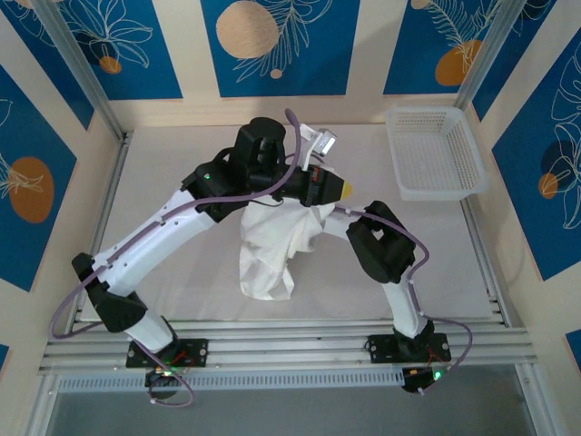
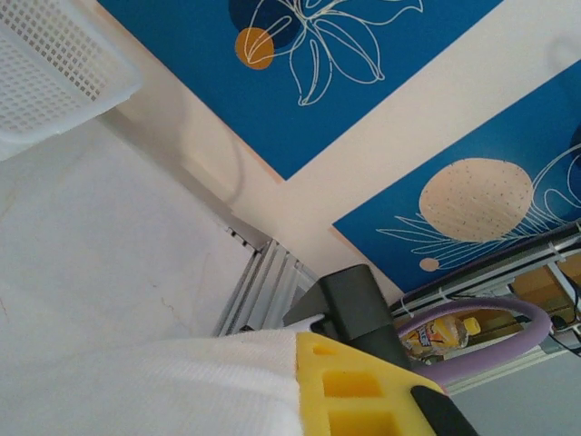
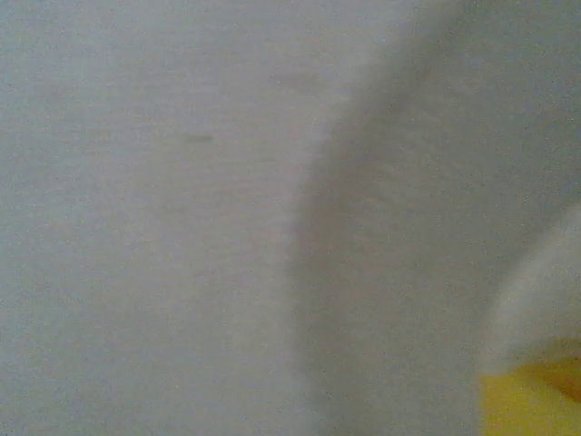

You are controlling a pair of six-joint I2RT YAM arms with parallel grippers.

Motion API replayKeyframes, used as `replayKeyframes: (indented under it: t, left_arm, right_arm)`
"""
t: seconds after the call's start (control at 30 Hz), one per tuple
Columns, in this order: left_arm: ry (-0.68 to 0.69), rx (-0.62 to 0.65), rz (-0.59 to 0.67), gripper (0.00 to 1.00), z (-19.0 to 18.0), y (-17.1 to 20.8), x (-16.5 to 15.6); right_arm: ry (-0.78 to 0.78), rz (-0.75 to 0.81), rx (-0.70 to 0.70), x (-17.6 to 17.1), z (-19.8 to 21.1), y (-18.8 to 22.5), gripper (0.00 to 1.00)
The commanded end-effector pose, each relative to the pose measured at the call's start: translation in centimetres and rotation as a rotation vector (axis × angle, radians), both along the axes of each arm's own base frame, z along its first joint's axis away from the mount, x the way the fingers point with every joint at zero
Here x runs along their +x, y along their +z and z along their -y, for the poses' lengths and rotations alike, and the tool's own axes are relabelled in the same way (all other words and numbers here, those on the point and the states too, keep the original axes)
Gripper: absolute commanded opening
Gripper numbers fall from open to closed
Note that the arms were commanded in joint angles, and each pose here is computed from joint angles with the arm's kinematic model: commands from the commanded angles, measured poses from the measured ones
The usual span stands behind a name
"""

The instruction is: Fold the inside-out t-shirt

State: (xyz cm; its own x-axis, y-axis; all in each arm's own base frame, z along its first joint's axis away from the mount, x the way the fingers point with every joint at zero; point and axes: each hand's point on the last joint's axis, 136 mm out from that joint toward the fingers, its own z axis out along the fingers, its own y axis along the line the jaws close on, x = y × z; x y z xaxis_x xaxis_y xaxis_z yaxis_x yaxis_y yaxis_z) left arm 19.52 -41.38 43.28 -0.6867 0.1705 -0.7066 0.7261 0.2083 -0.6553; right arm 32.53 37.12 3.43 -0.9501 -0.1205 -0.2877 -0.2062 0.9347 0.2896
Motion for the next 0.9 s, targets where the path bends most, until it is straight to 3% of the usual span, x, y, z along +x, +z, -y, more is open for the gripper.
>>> replayKeyframes:
  t: [0.0,0.13,0.23,0.27,0.37,0.43,0.5,0.67,0.87]
  left_arm:
    - [-0.1,-0.11,0.141,0.0,-0.9,5.9,-3.5]
    - [-0.089,-0.088,0.191,0.0,-1.7,6.4,-3.8]
    - [-0.061,-0.072,0.219,0.0,-2.5,6.4,-3.6]
    - [-0.049,-0.065,0.228,0.0,-2.7,6.4,-3.5]
    - [0.014,-0.03,0.239,0.0,-3.1,5.6,-2.6]
    - [0.063,-0.002,0.242,0.0,-3.5,4.9,-1.8]
    - [0.109,0.029,0.243,0.0,-3.9,4.2,-1.0]
    - [0.383,0.184,0.192,0.0,-7.8,0.3,3.9]
    - [0.742,0.339,0.043,0.0,-17.2,-7.6,9.7]
  right_arm:
    - [0.068,-0.093,-0.332,-2.2,5.2,-4.2,0.91]
    - [0.136,-0.135,-0.533,-3.2,7.7,-6.9,0.91]
    - [0.184,-0.153,-0.636,-4.1,9.5,-8.4,0.82]
    - [0.196,-0.152,-0.655,-4.3,9.9,-8.7,0.75]
    - [0.203,-0.16,-0.646,-4.7,10.5,-9.1,0.32]
    - [0.202,-0.156,-0.569,-4.7,9.9,-8.5,0.13]
    - [0.198,-0.128,-0.492,-4.5,9.2,-7.3,0.0]
    - [0.164,-0.048,-0.165,-4.2,6.5,-1.4,0.0]
    - [0.124,0.078,0.361,-5.9,4.9,9.1,0.0]
